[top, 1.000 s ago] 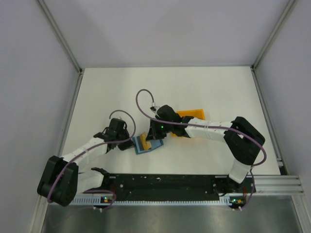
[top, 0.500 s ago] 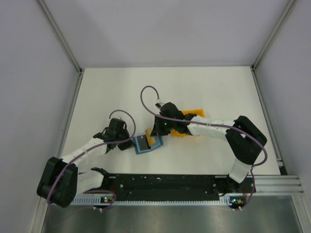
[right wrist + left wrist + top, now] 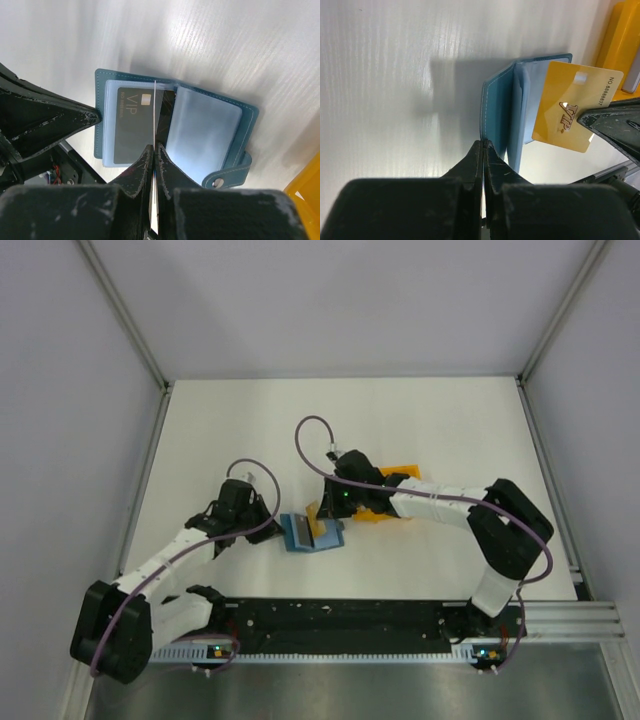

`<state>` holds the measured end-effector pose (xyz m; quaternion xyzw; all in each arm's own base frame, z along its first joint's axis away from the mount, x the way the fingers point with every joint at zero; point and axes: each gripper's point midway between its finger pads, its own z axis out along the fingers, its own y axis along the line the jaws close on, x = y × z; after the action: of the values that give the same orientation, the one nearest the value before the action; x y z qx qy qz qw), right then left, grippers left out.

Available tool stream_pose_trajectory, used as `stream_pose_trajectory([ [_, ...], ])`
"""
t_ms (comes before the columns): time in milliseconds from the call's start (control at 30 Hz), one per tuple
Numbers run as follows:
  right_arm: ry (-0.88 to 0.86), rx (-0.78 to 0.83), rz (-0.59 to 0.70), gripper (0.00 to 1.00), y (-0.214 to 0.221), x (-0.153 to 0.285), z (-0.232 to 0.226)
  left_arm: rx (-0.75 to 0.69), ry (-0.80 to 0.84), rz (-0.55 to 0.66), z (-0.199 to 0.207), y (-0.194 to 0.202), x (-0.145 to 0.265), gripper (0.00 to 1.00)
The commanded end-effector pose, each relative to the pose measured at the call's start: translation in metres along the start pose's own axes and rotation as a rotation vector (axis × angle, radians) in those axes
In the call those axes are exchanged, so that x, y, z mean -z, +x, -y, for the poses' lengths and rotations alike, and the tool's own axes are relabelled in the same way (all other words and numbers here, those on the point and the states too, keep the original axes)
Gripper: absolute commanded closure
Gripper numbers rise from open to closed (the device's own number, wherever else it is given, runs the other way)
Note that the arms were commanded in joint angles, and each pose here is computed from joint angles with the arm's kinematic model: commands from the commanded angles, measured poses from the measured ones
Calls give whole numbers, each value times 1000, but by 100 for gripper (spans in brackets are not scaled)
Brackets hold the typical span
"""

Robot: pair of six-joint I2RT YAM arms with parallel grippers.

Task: Put the credit cards into the card holder
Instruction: Turn over the card slot in the card holder.

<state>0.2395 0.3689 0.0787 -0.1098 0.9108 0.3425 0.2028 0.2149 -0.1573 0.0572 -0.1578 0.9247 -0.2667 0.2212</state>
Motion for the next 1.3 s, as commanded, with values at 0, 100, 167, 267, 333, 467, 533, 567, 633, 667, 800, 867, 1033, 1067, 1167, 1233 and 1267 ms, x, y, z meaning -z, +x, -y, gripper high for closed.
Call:
stream_pose_trajectory([
  [0,-52,51,86,100,-25,21,-27,-35,67,25,20,-10,8,100],
  [100,-50,84,115,100,-27,25,-44,-27,92,22,24,-9,7,100],
  [167,-45,93,136,100,-27,27,-52,-20,100,22,25,-8,8,100],
  [267,-32,112,184,100,-31,33,-60,-19,124,25,31,-9,10,100],
  [333,-49,118,210,100,-35,39,-67,-21,126,30,32,-9,11,100],
  [467,-38,136,236,100,-38,43,-71,-17,121,29,31,-10,10,100],
  [533,-36,130,227,100,-36,39,-70,-15,125,30,33,-9,10,100],
  [567,-37,127,218,100,-32,35,-70,-13,124,26,32,-9,10,100],
  [633,-33,124,216,100,-30,31,-69,-17,128,24,33,-8,10,100],
  [667,-36,128,212,100,-29,30,-71,-16,124,26,32,-9,10,100],
  [800,-3,136,232,100,-32,30,-65,-16,114,24,29,-7,9,100],
  [867,41,139,232,100,-33,31,-58,-12,109,23,28,-6,9,100],
  [1033,78,150,232,100,-29,34,-47,-9,98,20,24,-5,7,100],
  [1067,83,151,228,100,-28,33,-44,-10,97,20,23,-4,7,100],
  [1167,87,150,213,100,-23,29,-41,-10,97,20,23,-4,7,100],
  [1233,94,144,197,100,-19,26,-38,-11,94,19,22,-4,7,100],
  [1267,96,145,197,100,-19,25,-37,-11,93,18,22,-4,7,100],
])
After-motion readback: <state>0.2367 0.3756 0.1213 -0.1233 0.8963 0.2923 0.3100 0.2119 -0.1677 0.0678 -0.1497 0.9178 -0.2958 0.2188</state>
